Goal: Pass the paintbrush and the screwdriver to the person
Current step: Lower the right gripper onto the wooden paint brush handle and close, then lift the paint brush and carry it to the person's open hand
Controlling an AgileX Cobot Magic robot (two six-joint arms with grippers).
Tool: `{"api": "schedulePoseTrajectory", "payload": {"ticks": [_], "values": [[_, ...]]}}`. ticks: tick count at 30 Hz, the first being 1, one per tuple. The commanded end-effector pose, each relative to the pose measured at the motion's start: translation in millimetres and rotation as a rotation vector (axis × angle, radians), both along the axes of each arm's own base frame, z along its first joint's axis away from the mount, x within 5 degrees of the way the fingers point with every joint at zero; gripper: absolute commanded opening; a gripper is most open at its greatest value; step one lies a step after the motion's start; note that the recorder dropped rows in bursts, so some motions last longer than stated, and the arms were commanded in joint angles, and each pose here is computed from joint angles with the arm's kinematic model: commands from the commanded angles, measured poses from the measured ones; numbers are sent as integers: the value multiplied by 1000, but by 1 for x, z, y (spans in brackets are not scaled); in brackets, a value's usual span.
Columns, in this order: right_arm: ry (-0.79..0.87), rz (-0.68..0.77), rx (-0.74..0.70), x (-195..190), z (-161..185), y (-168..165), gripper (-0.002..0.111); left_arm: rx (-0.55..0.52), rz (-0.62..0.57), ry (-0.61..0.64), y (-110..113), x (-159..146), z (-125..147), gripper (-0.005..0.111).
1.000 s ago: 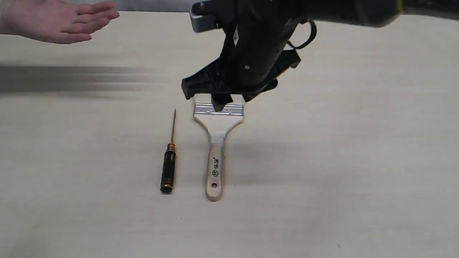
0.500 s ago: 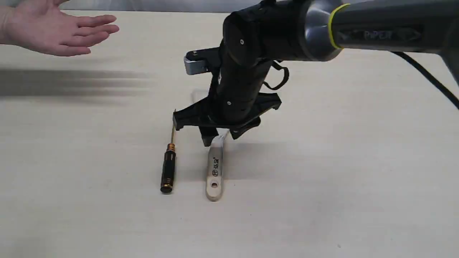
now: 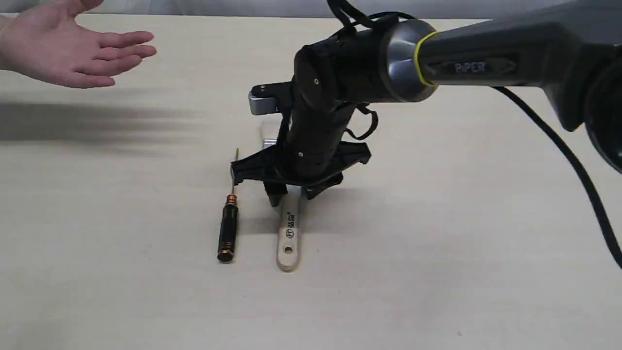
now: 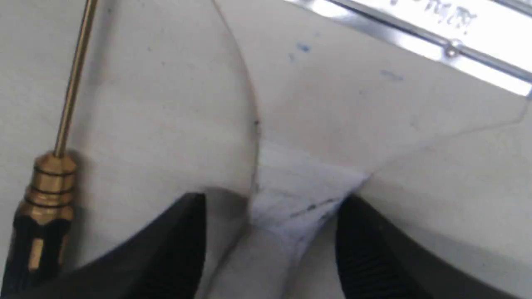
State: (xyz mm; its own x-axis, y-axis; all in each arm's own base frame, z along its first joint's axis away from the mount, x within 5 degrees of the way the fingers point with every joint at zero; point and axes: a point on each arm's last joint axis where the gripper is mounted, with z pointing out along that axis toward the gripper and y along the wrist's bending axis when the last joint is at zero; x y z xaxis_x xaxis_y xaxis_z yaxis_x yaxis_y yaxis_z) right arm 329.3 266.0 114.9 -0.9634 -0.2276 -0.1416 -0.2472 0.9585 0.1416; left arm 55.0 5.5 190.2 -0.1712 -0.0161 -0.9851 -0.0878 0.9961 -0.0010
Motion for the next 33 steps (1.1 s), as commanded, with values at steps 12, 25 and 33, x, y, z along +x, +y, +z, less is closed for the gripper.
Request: {"api": "schedulePoseTrajectory", "payload": {"ticks": [12,25,33], "values": [[-68,58,-30,5,-7,-1,4,-6,-6,-11,0,0,0,0],[-350,238,429,-20,150,9,4,-6,-6,-11,0,0,0,0],[-517,358,580,-13,191,31,4,-6,-6,-11,0,0,0,0]]}}
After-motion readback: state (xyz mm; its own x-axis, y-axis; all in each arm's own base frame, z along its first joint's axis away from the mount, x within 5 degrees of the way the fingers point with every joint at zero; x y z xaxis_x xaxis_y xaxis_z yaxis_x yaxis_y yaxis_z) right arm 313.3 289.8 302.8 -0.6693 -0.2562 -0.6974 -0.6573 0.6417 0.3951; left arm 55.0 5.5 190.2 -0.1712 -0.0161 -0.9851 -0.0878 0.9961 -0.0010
